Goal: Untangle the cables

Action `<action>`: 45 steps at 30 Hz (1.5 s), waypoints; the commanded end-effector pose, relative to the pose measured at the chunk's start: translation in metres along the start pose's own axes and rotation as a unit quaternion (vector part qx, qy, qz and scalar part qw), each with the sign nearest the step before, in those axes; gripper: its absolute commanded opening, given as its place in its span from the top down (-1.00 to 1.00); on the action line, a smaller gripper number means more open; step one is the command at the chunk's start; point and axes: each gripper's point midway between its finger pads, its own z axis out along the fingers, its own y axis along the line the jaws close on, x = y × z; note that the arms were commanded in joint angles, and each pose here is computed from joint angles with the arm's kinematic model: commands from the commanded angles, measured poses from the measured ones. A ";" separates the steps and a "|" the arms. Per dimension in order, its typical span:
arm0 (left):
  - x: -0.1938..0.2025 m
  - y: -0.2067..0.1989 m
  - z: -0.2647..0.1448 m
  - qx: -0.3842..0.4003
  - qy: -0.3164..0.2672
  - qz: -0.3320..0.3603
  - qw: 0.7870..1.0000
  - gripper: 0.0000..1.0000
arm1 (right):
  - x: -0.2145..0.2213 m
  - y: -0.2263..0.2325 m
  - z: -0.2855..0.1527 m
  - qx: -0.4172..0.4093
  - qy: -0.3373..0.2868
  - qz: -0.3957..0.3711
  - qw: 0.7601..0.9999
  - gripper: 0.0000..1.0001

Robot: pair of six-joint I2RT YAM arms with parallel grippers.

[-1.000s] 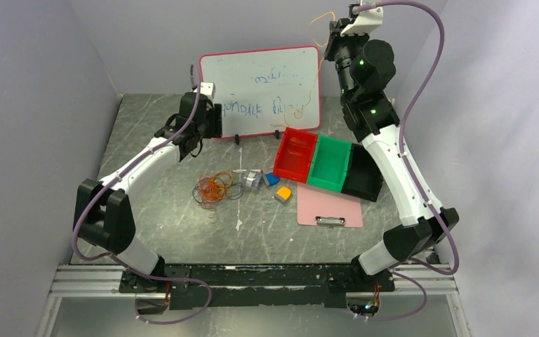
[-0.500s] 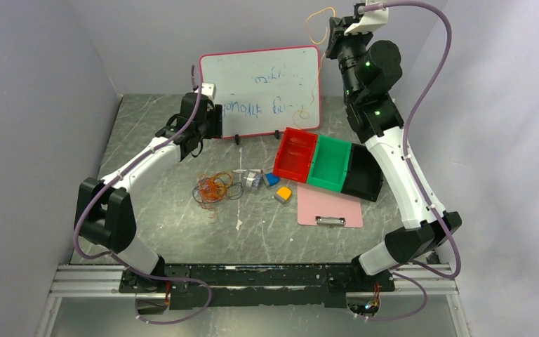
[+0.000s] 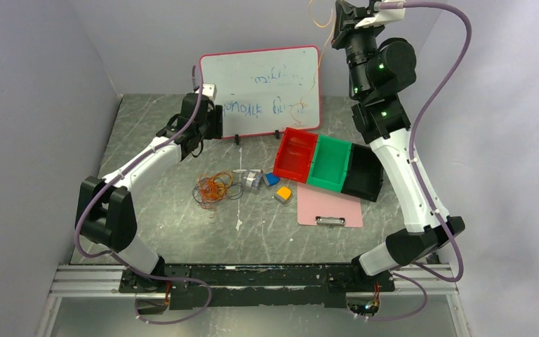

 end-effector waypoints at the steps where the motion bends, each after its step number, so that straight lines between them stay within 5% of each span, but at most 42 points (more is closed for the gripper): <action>1: -0.010 -0.002 0.003 0.007 -0.010 0.000 1.000 -0.25 | -0.049 -0.003 -0.003 -0.008 -0.064 0.005 0.998 1.00; 13: -0.011 -0.001 0.002 0.005 -0.012 0.001 1.000 -0.25 | -0.036 -0.001 0.002 -0.008 -0.050 0.004 0.999 1.00; 31: -0.011 -0.002 0.002 0.006 -0.012 0.001 1.000 -0.25 | -0.147 -0.002 0.007 -0.016 -0.208 -0.005 0.978 1.00; 45: -0.011 -0.002 0.002 0.006 -0.011 0.000 1.000 -0.25 | -0.086 0.007 0.026 -0.026 -0.136 -0.007 0.990 1.00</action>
